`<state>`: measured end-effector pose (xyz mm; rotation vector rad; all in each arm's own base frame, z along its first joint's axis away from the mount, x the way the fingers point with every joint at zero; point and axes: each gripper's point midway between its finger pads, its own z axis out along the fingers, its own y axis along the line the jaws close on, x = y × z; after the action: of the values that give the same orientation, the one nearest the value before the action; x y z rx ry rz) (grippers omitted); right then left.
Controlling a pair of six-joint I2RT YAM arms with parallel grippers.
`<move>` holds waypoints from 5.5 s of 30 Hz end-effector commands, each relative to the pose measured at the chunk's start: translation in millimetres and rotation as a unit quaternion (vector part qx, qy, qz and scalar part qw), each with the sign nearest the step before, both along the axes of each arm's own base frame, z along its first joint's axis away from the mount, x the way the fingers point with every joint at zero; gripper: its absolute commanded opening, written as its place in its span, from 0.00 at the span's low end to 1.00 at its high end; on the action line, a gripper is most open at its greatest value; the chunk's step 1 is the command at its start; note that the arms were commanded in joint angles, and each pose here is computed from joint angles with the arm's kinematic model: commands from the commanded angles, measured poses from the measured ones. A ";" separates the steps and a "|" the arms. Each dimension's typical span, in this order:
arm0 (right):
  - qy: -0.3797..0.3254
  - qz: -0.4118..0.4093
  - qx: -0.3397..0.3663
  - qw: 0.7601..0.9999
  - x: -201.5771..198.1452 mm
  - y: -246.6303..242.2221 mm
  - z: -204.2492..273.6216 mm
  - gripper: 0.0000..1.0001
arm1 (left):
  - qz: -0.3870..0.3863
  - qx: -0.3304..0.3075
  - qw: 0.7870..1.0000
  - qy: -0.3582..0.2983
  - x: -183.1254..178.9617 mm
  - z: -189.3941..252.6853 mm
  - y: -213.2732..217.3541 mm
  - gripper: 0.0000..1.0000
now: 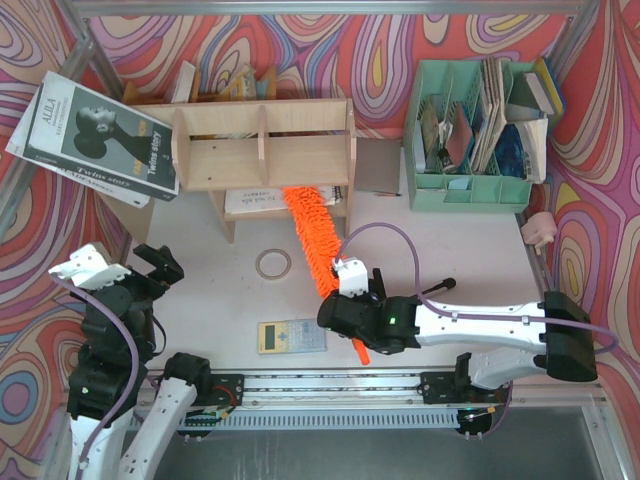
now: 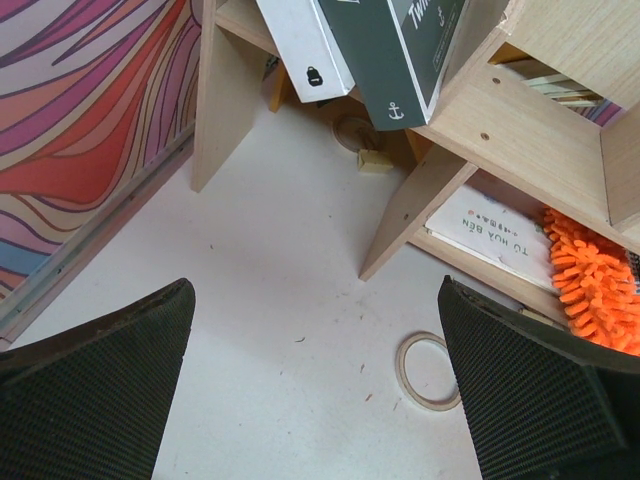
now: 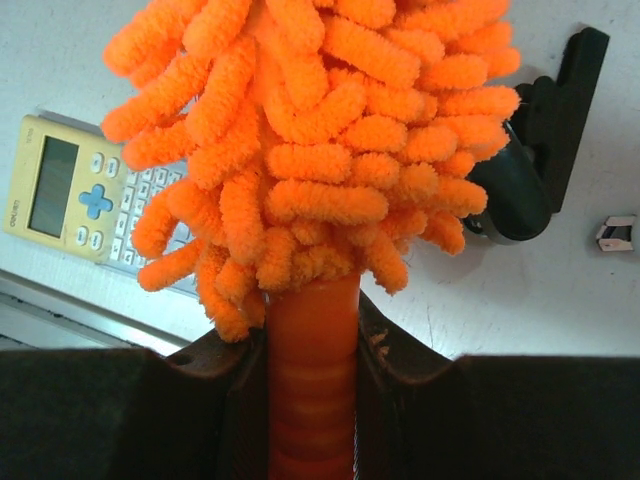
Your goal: Dust the bookshelf with a duster
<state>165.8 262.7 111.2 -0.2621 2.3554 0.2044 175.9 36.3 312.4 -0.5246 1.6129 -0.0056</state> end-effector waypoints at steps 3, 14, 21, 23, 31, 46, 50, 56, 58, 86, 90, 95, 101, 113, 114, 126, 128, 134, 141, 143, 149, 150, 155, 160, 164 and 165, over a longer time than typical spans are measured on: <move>0.011 0.039 0.024 0.999 -13.0 13.7 2.2 0.00 | 0.013 0.001 1.000 0.002 0.2 -3.7 4.1 0.98; -0.032 0.058 0.024 0.998 -19.5 22.2 23.6 0.00 | 0.014 0.001 1.000 0.002 -0.2 -3.7 4.4 0.98; -0.066 -0.051 0.023 0.996 18.7 -22.3 34.5 0.00 | 0.014 0.001 1.000 0.001 -0.3 -3.8 4.6 0.98; -0.068 -0.054 0.024 0.996 23.7 -22.6 32.8 0.00 | 0.014 0.001 1.000 0.002 0.5 -4.0 4.2 0.98; -0.042 -0.014 0.008 0.999 29.3 3.3 13.5 0.00 | 0.015 0.001 1.000 0.003 -0.1 -3.9 4.8 0.99; -0.049 0.102 0.013 0.993 3.6 35.7 16.0 0.00 | 0.015 0.001 1.000 0.002 -0.7 -3.8 5.0 0.98; -0.074 0.023 0.000 0.997 19.3 3.4 23.8 0.00 | 0.016 0.001 1.000 0.001 -0.8 -3.7 5.2 0.98; -0.064 -0.022 -0.003 0.998 27.2 -14.3 20.1 0.00 | 0.015 0.001 1.000 0.003 0.0 -4.3 4.7 0.98; -0.059 -0.016 -0.002 0.998 27.1 -9.7 18.5 0.00 | 0.015 0.001 1.000 0.003 0.0 -4.4 4.8 0.99; -0.069 0.110 0.016 0.991 2.9 35.4 30.5 0.00 | 0.015 0.002 1.000 0.004 0.5 -4.4 4.7 0.98; -0.093 0.126 0.046 0.987 5.0 43.6 51.3 0.00 | 0.015 0.002 1.000 0.005 1.0 -4.8 4.4 0.98; -0.112 0.160 0.098 0.976 0.6 58.9 74.2 0.00 | 0.015 0.002 1.000 0.005 0.6 -4.9 4.7 0.98; -0.085 0.159 0.061 0.982 -2.8 52.1 46.4 0.00 | 0.015 0.002 1.000 0.004 0.3 -4.6 4.6 0.99; -0.067 0.148 0.028 0.986 -4.9 38.6 18.6 0.00 | 0.015 0.001 1.000 0.005 0.6 -5.0 4.3 0.98; -0.069 0.152 0.029 0.986 -5.0 40.0 21.5 0.00 | 0.015 0.001 1.000 0.004 0.6 -4.6 4.6 0.98; -0.086 0.194 0.069 0.975 -23.8 48.5 49.5 0.00 | 0.016 0.001 1.000 0.003 0.3 -4.4 4.9 0.99; -0.078 0.190 0.059 0.977 -24.6 44.4 39.7 0.00 | 0.015 0.002 1.000 0.004 0.8 -4.7 4.4 0.98; -0.053 0.172 0.024 0.983 -26.7 32.2 8.2 0.00 | 0.014 0.002 1.000 0.006 1.3 -5.1 4.2 0.98; -0.062 0.161 0.010 0.985 -22.0 26.0 6.4 0.00 | 0.012 0.003 1.000 0.008 2.2 -6.0 3.3 0.98; -0.077 0.161 0.013 0.984 -17.7 29.2 20.1 0.00 | 0.014 0.003 1.000 0.008 1.8 -5.8 3.8 0.98; -0.125 0.137 0.035 0.982 -3.3 31.3 64.4 0.00 | 0.014 0.003 1.000 0.007 1.7 -5.6 4.1 0.98; -0.131 0.129 0.037 0.982 -1.2 29.7 67.2 0.00 | 0.015 0.003 1.000 0.008 1.7 -5.8 4.2 0.98; -0.122 0.118 0.021 0.985 0.7 28.5 49.9 0.00 | 0.015 0.002 1.000 0.007 1.3 -5.4 4.3 0.98; -0.089 0.130 0.002 0.987 -5.5 36.5 14.5 0.00 | 0.014 0.002 1.000 0.006 1.5 -5.0 4.0 0.99; -0.081 0.131 -0.015 0.988 -5.6 36.7 -0.1 0.00 | 0.014 0.002 1.000 0.006 1.6 -5.2 3.9 0.98; -0.086 0.132 -0.014 0.987 -4.3 37.4 2.3 0.00 | 0.014 0.002 1.000 0.006 1.6 -5.2 3.9 0.98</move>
<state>154.5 290.5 106.6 -0.6374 2.1901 0.2356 175.6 38.6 311.9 -0.5337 1.6103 0.0069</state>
